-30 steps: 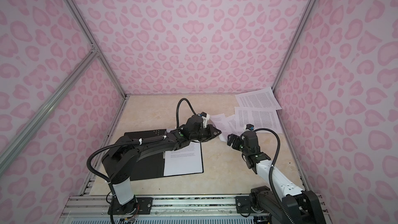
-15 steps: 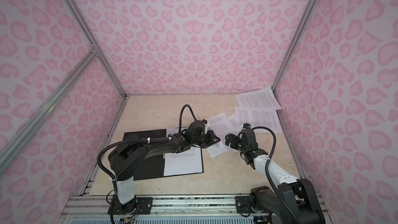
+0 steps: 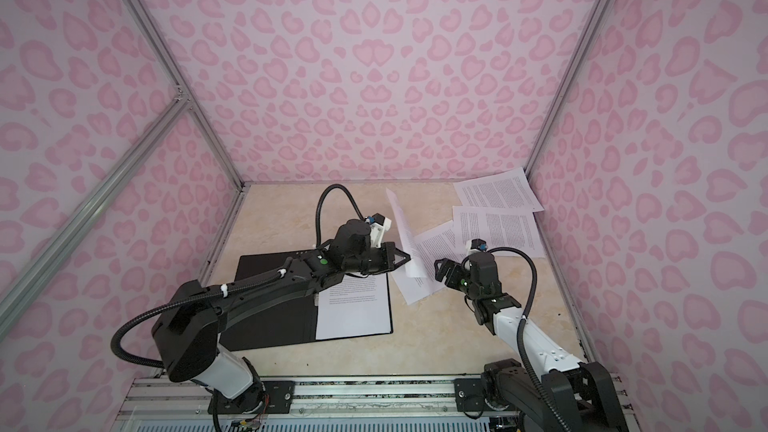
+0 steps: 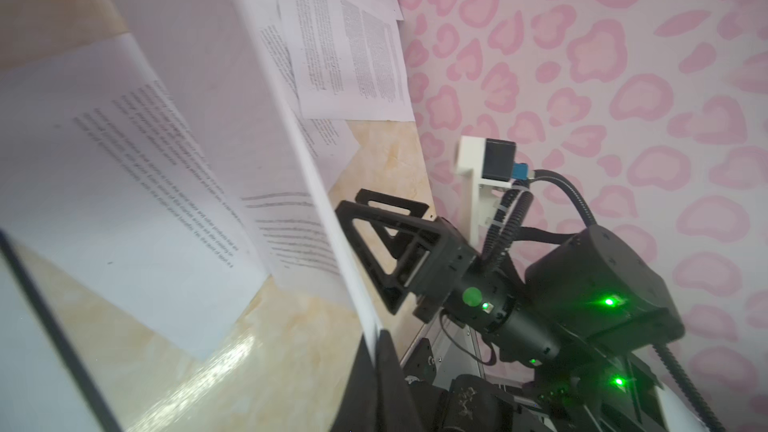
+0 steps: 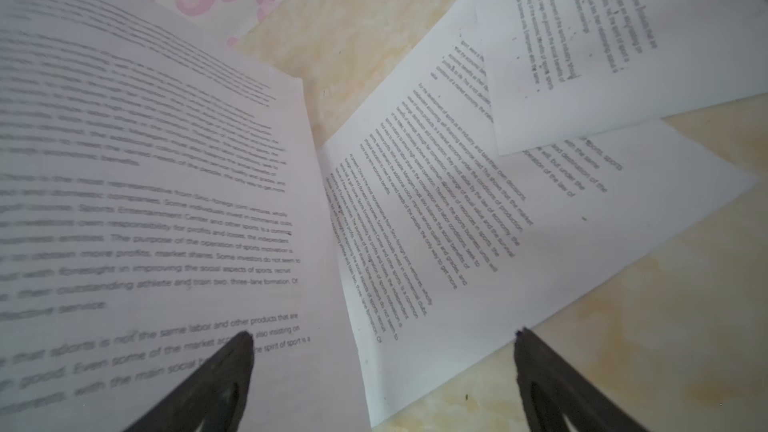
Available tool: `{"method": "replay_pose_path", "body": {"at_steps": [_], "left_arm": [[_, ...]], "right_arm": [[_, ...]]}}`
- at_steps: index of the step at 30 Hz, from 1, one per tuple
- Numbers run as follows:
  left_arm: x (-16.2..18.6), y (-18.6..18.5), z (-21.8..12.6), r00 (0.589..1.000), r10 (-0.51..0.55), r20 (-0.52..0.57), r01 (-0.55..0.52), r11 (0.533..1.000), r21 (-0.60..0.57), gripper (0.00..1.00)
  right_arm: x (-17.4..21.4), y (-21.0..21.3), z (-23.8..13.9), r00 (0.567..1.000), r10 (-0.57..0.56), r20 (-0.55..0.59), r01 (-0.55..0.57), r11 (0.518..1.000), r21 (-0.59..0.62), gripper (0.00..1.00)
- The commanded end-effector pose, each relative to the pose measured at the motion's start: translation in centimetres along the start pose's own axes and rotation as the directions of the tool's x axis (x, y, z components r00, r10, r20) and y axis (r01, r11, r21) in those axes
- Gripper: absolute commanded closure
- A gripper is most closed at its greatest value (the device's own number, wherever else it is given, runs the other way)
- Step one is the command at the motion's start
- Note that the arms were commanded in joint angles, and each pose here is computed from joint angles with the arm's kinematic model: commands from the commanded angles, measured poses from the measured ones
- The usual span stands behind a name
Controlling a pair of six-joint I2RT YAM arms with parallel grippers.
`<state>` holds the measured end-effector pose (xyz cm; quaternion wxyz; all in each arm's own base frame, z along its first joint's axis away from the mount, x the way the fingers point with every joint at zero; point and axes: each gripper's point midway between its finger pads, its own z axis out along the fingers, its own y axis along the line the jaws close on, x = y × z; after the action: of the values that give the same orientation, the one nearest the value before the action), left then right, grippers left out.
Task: Put the files into the folder
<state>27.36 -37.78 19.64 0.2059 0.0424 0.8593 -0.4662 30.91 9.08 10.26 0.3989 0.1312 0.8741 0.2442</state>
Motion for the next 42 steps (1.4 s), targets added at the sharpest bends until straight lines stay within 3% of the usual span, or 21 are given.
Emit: {"method": "replay_pose_path", "body": {"at_steps": [1,5,9,13,21,25,32,42], "left_arm": [[1.2,3.5,-3.5,1.000,0.000,0.002,0.000,0.995,-0.098,0.97],[2.1,7.8,-9.2,0.996,-0.043,0.084,0.057,0.983,-0.172,0.97],[4.0,13.2,-13.5,0.985,-0.099,0.142,0.135,0.953,-0.273,0.97],[6.6,17.9,-15.1,0.975,-0.162,0.151,0.206,0.915,-0.347,0.97],[8.5,23.6,-17.0,0.963,-0.160,0.219,0.250,0.839,-0.484,0.97],[8.8,24.8,-16.5,0.968,-0.169,0.183,0.241,0.821,-0.517,0.97],[8.9,26.7,-15.9,0.978,-0.144,0.151,0.205,0.788,-0.580,0.97],[9.2,27.2,-16.3,0.975,-0.133,0.176,0.212,0.778,-0.591,0.97]], "right_arm": [[-0.3,1.1,-0.4,0.999,-0.028,0.030,0.030,0.998,-0.064,0.03],[0.1,2.2,-0.2,0.997,-0.080,0.009,0.080,0.994,-0.076,0.07],[1.6,5.0,0.7,0.986,-0.162,-0.037,0.155,0.978,-0.136,0.04],[3.3,6.9,1.7,0.970,-0.198,-0.141,0.173,0.969,-0.175,0.03],[5.5,9.5,2.3,0.940,-0.281,-0.195,0.236,0.945,-0.224,0.03],[7.2,12.3,2.8,0.910,-0.350,-0.224,0.289,0.920,-0.265,0.05],[10.8,16.3,5.2,0.811,-0.476,-0.340,0.371,0.868,-0.329,0.06],[12.1,20.1,10.2,0.740,-0.528,-0.418,0.371,0.837,-0.402,0.05]]}}
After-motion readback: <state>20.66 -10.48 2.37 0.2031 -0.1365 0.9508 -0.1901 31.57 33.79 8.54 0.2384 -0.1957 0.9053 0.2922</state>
